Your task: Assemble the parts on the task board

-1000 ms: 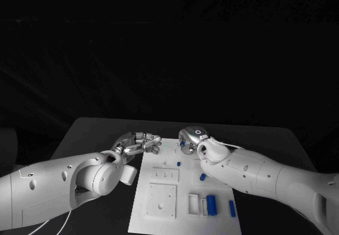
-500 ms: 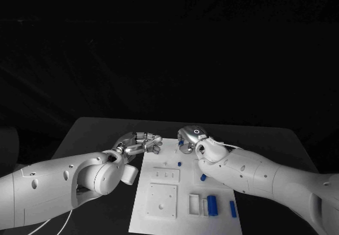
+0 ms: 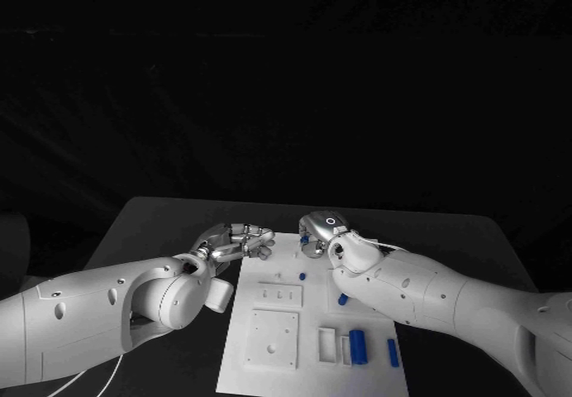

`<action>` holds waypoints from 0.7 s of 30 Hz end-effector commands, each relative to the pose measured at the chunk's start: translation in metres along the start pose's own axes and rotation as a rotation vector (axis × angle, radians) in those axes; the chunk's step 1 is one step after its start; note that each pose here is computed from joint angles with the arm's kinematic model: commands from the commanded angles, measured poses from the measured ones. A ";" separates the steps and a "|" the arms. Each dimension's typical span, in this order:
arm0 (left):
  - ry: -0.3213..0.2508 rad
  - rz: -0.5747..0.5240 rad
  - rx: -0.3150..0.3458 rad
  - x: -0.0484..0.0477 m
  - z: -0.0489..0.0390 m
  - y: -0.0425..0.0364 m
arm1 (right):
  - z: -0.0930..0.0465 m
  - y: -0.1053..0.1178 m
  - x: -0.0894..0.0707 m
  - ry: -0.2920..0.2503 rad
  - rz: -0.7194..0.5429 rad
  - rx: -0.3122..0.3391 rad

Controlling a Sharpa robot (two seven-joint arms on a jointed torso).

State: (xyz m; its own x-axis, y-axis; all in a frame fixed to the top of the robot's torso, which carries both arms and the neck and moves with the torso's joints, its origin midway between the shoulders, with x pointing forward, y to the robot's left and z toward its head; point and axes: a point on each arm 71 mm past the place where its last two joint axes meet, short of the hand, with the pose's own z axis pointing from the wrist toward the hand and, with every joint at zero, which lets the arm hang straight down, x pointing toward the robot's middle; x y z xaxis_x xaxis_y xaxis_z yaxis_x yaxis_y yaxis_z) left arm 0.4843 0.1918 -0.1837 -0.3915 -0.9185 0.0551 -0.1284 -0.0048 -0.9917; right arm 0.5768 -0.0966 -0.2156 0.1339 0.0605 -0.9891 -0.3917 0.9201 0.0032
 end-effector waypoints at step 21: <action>0.019 -0.005 0.008 0.0029 0.0023 -0.0013 | 0.002 0.006 -0.002 -0.017 0.007 -0.010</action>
State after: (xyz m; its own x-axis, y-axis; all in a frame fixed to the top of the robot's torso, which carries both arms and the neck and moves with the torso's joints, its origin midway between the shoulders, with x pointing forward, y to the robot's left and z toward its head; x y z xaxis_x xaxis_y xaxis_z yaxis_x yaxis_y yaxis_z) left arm 0.4857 0.1910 -0.1840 -0.3916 -0.9186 0.0539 -0.1279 -0.0037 -0.9918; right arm 0.5765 -0.0917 -0.2130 0.1456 0.0744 -0.9865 -0.3982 0.9172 0.0105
